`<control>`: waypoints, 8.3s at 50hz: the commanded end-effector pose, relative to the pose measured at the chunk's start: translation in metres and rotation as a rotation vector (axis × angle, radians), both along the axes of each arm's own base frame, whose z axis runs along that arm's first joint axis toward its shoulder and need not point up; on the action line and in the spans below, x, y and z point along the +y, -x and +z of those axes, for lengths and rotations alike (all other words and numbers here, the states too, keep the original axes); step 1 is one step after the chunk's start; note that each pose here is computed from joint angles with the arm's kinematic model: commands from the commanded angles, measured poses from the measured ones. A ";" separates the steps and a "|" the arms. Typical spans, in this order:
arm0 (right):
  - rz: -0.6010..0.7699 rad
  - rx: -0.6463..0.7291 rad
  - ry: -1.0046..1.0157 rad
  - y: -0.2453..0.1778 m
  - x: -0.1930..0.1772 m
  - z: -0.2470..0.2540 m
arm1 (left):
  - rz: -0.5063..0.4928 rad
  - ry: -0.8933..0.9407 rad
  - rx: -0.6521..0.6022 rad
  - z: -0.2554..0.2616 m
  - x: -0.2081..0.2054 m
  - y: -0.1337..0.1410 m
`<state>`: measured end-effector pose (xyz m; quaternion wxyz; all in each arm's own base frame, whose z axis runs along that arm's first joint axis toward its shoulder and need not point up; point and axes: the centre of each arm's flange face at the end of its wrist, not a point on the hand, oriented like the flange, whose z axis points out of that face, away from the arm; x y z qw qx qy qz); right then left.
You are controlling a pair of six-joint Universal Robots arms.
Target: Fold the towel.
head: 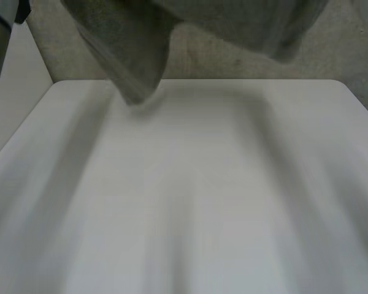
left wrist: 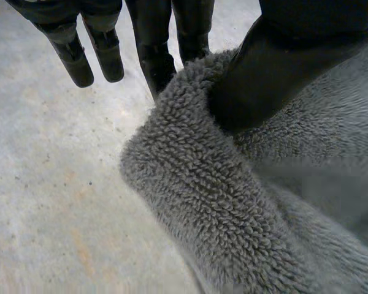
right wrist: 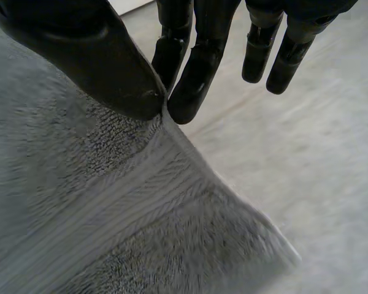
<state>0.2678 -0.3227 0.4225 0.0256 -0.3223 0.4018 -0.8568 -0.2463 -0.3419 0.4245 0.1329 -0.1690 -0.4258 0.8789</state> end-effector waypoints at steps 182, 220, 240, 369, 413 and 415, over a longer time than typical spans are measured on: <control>-0.025 0.467 -0.784 0.111 0.084 -0.172 | 0.056 -0.697 -0.462 -0.196 0.149 -0.050; 0.048 0.588 -0.701 0.098 0.090 -0.129 | -0.006 -0.823 -0.425 -0.170 0.107 -0.074; 0.006 0.506 -0.423 0.076 0.043 -0.098 | -0.059 -0.598 -0.351 -0.122 0.062 -0.047; -0.119 0.422 -0.422 0.020 -0.081 -0.277 | -0.017 -0.552 -0.458 -0.281 -0.071 0.009; -0.121 0.219 -0.410 0.036 -0.025 -0.184 | 0.044 -0.572 -0.446 -0.218 0.012 0.001; -0.116 0.230 -0.483 0.041 -0.002 -0.187 | 0.038 -0.595 -0.454 -0.218 0.033 -0.003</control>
